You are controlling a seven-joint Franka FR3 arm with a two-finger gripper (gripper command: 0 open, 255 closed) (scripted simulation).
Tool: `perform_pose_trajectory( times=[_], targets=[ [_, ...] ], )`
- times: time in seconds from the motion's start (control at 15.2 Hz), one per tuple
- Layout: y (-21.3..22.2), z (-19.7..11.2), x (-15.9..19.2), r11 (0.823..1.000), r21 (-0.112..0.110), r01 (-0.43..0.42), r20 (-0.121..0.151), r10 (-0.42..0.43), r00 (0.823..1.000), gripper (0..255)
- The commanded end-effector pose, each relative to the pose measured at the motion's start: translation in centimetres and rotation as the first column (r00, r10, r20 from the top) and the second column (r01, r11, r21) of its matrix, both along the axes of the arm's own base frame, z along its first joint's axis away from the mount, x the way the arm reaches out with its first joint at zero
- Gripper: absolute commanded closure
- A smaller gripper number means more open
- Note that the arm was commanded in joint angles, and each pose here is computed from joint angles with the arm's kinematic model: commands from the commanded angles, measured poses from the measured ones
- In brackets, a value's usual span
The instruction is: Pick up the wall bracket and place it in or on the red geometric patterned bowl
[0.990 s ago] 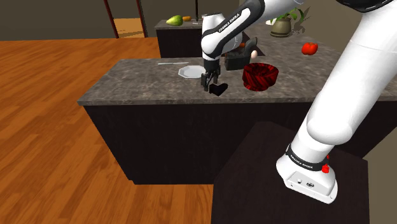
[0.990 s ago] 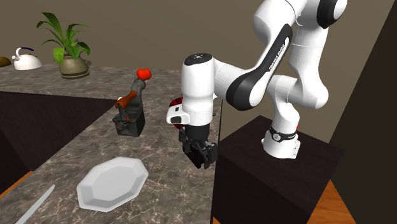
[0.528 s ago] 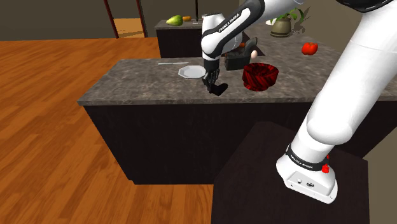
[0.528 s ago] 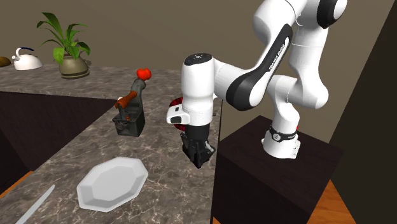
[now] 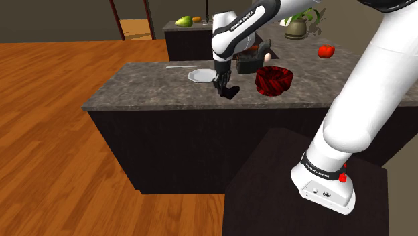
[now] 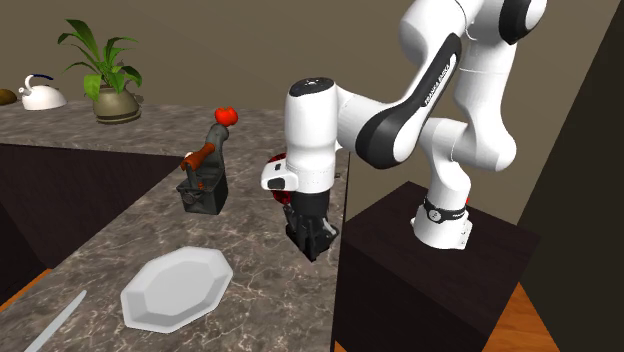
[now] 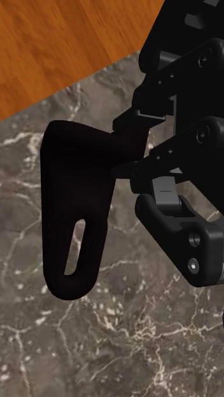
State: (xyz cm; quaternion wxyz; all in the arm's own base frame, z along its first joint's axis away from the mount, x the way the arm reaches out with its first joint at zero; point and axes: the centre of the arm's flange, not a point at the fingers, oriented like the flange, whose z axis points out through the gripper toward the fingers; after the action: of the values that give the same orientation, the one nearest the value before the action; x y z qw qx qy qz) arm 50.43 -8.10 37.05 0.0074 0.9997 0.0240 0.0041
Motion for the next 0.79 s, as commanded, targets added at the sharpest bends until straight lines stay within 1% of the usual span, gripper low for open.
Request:
perform_pose_trajectory(
  times=[0.0,0.73],
  targets=[
    [-0.1,1.1,-0.1,1.000,0.000,0.000,0.000,0.000,1.000,255],
    [-0.1,6.9,-0.1,1.000,0.000,0.000,0.000,0.000,1.000,255]
  ],
)
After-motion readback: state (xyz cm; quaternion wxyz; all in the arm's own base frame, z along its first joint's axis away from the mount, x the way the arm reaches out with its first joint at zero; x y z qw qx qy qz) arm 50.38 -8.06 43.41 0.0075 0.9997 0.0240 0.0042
